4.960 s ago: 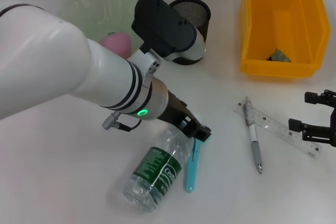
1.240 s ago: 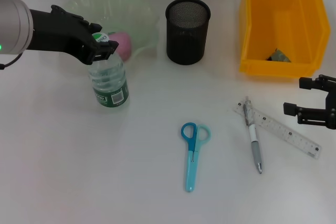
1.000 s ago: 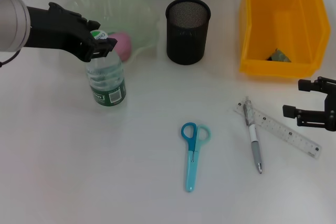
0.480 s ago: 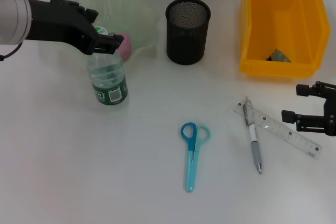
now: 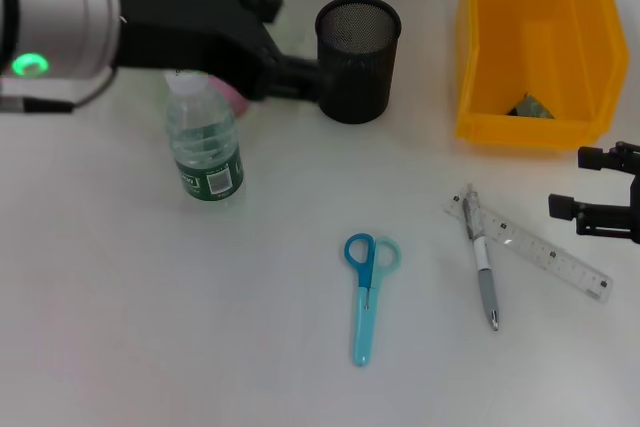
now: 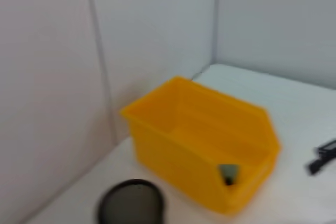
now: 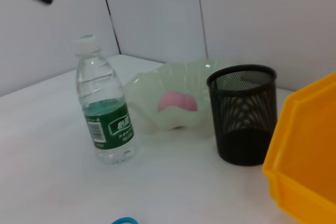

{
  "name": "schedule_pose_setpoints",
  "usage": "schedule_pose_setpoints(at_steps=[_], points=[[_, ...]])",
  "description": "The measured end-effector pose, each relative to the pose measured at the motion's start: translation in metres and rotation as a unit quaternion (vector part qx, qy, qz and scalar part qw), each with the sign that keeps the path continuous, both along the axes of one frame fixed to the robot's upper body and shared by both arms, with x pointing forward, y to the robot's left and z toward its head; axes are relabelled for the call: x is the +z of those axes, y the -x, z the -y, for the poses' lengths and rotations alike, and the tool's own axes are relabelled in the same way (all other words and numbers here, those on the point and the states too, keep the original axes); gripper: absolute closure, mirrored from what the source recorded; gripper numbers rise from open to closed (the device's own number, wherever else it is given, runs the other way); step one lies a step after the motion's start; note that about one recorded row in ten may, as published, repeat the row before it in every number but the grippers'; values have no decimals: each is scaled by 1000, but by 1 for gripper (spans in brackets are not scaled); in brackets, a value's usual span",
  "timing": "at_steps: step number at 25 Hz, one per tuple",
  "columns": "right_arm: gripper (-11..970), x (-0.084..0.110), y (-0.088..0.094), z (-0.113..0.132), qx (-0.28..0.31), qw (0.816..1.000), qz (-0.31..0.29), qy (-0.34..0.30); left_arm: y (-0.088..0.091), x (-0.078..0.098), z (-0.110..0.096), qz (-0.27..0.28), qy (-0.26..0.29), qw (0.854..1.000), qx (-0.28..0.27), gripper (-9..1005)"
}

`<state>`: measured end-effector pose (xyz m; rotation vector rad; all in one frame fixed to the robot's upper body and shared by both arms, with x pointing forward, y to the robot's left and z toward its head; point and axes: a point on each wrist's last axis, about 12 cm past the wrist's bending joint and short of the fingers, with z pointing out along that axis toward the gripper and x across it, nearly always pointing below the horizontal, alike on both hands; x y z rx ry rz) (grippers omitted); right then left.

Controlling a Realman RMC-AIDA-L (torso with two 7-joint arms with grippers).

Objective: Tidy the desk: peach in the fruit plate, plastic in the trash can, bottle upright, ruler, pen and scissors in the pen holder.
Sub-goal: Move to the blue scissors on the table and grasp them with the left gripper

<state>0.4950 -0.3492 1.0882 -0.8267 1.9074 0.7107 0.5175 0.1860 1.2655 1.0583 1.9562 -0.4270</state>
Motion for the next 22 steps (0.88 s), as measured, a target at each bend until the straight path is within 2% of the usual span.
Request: schedule_pose_setpoints(at_steps=[3, 6, 8, 12, 14, 19, 20, 21, 22], points=[[118, 2, 0, 2, -2, 1000, 4, 3, 14, -12, 26, -55, -3, 998, -33, 195], [118, 2, -2, 1, -2, 1000, 6, 4, 20, -19, 35, -74, -15, 996, -46, 195], [118, 2, -3, 0, -1, 1000, 7, 4, 33, -40, 59, -114, -68, 990, -42, 195], [117, 3, -5, -2, 3, 1000, 10, 5, 40, -52, 71, -133, -106, 985, -42, 196], [117, 3, -6, -2, 4, 1000, 11, 6, 51, -58, 84, -148, -120, 979, -74, 196], [118, 2, -4, -1, 4, 1000, 15, 9, 55, -59, 89, -151, -119, 977, -88, 197], [118, 2, -4, -1, 4, 1000, 15, 9, 53, -71, 100, -167, -118, 973, -104, 197], [118, 1, -4, -1, 4, 1000, 15, 9, 53, -71, 100, -167, -118, 973, -104, 197], [118, 0, -3, -2, 5, 1000, 15, 8, 51, -83, 106, -179, -130, 969, -110, 197]])
